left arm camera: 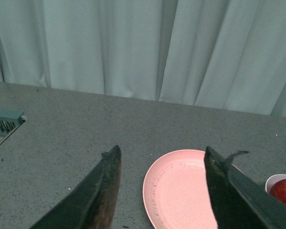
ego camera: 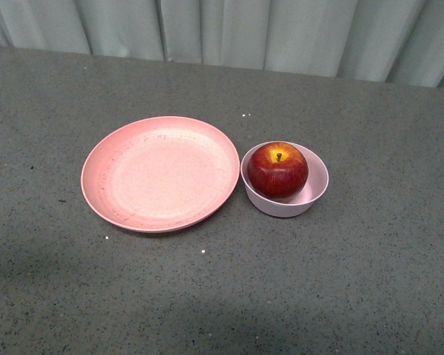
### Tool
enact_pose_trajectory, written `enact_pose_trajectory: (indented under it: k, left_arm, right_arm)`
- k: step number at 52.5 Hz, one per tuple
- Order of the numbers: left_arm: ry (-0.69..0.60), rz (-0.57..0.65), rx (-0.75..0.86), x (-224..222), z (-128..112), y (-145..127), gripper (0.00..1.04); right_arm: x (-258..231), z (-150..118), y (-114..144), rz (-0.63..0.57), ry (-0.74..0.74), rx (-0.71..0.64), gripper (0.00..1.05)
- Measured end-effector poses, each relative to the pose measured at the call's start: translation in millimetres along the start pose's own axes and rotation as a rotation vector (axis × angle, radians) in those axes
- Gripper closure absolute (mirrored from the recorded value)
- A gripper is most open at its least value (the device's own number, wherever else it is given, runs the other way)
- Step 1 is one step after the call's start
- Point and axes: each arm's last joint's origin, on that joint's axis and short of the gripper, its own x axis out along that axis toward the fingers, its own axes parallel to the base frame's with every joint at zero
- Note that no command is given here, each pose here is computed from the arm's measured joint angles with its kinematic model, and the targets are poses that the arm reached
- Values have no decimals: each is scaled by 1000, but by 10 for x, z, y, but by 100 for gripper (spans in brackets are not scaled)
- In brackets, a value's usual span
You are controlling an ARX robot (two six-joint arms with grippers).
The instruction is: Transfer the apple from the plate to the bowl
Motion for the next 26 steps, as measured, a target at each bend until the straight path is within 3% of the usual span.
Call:
enact_pose_trajectory:
  k: [12, 26]
  left_arm:
    - [12, 6, 10, -232, -22, 141, 101]
    - [-7, 11, 18, -412, 40, 295, 101]
  right_arm:
    - [-1, 1, 0, 0, -1, 0, 9]
    - [-1, 1, 0, 0, -1, 0, 9]
